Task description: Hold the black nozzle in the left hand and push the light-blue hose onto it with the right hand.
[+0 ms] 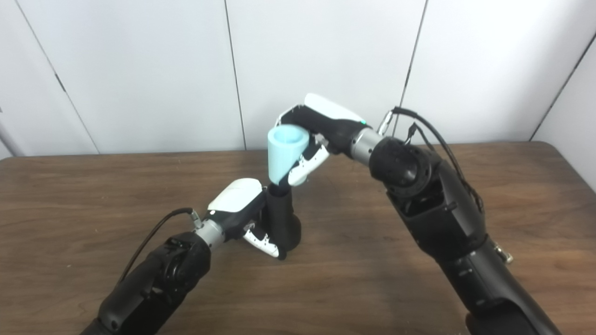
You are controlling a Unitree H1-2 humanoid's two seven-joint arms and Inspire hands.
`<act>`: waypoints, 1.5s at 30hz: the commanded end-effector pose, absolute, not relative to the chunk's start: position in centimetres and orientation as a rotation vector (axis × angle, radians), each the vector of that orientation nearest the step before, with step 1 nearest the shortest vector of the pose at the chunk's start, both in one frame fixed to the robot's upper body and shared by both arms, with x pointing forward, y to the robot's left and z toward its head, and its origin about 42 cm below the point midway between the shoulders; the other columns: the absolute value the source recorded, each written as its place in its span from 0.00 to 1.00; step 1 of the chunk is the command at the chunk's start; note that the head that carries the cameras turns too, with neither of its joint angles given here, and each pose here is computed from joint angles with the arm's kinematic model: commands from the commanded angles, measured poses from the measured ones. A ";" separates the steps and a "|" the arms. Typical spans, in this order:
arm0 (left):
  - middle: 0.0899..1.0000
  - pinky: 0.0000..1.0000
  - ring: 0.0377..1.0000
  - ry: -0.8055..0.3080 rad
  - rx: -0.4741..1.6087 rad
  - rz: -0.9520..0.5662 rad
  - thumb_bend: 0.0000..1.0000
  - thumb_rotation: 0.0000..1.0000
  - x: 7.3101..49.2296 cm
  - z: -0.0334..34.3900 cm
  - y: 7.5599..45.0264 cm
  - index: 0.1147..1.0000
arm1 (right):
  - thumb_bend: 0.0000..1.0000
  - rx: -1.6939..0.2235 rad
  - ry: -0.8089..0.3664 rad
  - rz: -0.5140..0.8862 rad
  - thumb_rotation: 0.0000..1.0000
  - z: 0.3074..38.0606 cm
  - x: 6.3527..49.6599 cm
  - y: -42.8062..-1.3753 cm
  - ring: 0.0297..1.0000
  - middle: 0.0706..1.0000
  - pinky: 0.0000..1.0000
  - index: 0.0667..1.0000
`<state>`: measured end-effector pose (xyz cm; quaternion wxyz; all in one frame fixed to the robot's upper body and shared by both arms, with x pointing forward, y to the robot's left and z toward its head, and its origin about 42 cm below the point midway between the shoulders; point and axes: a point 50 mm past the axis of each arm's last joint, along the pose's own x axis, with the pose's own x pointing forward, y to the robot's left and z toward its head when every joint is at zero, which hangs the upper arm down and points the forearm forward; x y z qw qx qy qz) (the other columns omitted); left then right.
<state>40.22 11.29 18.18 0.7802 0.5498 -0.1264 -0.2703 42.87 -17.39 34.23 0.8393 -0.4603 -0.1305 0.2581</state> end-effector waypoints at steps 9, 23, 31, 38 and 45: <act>0.35 0.33 0.38 -0.105 1.247 -0.714 0.52 0.00 38.5 13.6 11.5 0.43 | 0.50 -1.003 -0.321 0.544 0.00 35.1 42.9 -16.6 0.42 0.47 0.31 0.48; 0.34 0.32 0.38 -0.116 1.249 -0.709 0.52 0.00 38.4 13.8 11.4 0.43 | 0.50 -0.999 -0.305 0.584 0.00 33.3 42.5 -16.0 0.42 0.47 0.31 0.48; 0.35 0.33 0.38 -0.120 1.252 -0.711 0.52 0.00 38.4 13.7 11.4 0.43 | 0.50 -1.007 -0.302 0.607 0.00 33.1 42.2 -15.4 0.42 0.47 0.32 0.49; 0.36 0.35 0.40 -0.114 1.245 -0.719 0.52 0.00 38.4 13.8 11.2 0.43 | 0.50 -1.012 -0.307 0.626 0.00 32.6 42.1 -15.0 0.43 0.47 0.32 0.48; 0.36 0.35 0.41 -0.117 1.246 -0.719 0.52 0.00 38.5 13.7 11.1 0.43 | 0.50 -1.019 -0.309 0.638 0.00 32.9 42.3 -14.8 0.43 0.46 0.33 0.47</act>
